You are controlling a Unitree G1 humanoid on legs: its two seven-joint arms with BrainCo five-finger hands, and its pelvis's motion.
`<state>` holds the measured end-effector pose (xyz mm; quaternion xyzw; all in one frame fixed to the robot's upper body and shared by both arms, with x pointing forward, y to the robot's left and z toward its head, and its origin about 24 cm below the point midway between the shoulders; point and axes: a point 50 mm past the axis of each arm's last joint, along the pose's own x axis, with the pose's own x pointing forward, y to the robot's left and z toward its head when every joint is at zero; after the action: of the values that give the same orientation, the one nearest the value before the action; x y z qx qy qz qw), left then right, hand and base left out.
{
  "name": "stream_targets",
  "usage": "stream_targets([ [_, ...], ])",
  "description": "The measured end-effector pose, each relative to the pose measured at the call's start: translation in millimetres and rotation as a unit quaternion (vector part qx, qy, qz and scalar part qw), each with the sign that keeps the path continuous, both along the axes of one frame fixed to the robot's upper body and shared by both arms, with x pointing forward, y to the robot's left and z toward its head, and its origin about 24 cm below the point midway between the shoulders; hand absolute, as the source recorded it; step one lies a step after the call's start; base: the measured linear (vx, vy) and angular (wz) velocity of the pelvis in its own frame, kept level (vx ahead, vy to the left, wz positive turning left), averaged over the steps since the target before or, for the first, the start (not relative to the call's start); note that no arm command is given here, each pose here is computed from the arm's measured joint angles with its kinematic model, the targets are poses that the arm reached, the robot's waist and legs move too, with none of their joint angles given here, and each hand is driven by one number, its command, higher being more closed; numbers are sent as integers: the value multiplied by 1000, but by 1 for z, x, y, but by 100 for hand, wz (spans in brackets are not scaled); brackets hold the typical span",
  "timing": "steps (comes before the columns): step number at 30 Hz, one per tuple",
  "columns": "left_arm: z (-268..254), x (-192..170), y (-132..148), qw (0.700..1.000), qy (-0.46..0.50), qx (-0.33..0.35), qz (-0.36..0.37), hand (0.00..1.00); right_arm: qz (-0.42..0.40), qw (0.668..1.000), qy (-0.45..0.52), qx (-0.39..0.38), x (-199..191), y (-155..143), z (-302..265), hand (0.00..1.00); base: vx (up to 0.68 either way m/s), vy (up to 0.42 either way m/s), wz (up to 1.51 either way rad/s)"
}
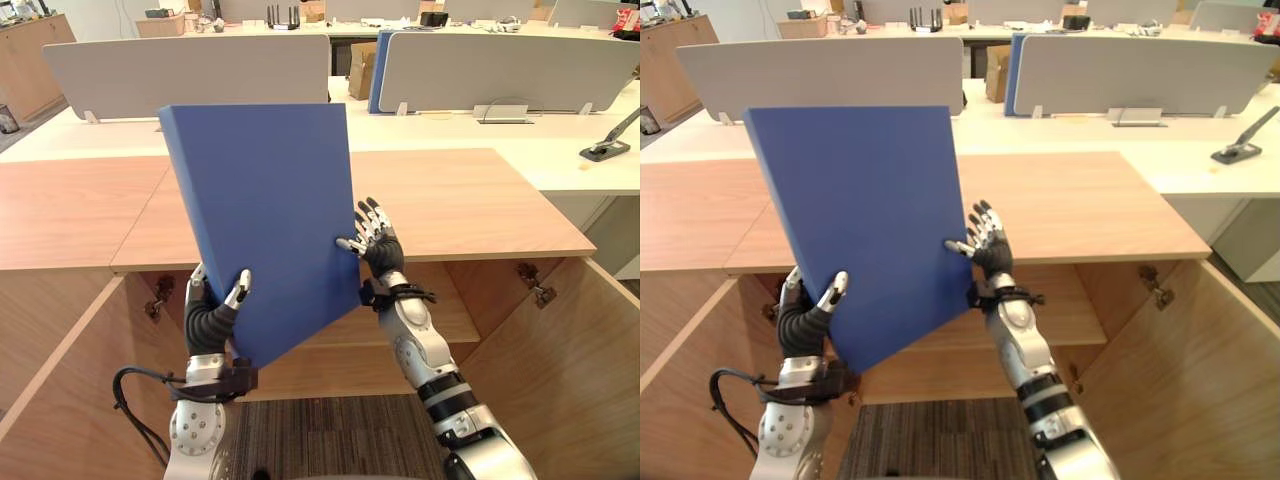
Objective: Walk over to the cabinet, pick up the folder, carry it to the office cabinet, place the folder inside the office cabinet, then close the office cabinet door
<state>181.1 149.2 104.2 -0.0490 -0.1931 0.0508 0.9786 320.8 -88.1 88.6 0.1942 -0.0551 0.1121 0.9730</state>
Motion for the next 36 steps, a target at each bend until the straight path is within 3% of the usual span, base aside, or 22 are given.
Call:
stream_targets([
  [10,-1,-1,0,1000,6,13,-25,100,163,974,-58,-148,20,5,36,0,0,0,0],
  [21,-7,-4,-4,996,20,43,-80,100,245,956,31,-161,23,-10,27,0,0,0,0],
  [22,-6,-3,-6,995,19,42,-85,100,247,955,36,-164,24,-11,28,100,0,0,0],
  [26,-7,-3,-5,994,21,48,-94,100,258,952,58,-156,23,-13,24,100,-29,10,2],
  [27,-6,-3,-5,994,20,47,-95,0,261,951,62,-151,22,-12,23,100,-65,17,4],
  [31,-7,-6,-8,992,19,38,-118,0,261,953,60,-141,23,-14,25,100,-57,16,3],
  [36,-3,-17,-31,972,-3,12,-234,0,278,949,51,-141,22,-14,27,100,0,0,0],
])
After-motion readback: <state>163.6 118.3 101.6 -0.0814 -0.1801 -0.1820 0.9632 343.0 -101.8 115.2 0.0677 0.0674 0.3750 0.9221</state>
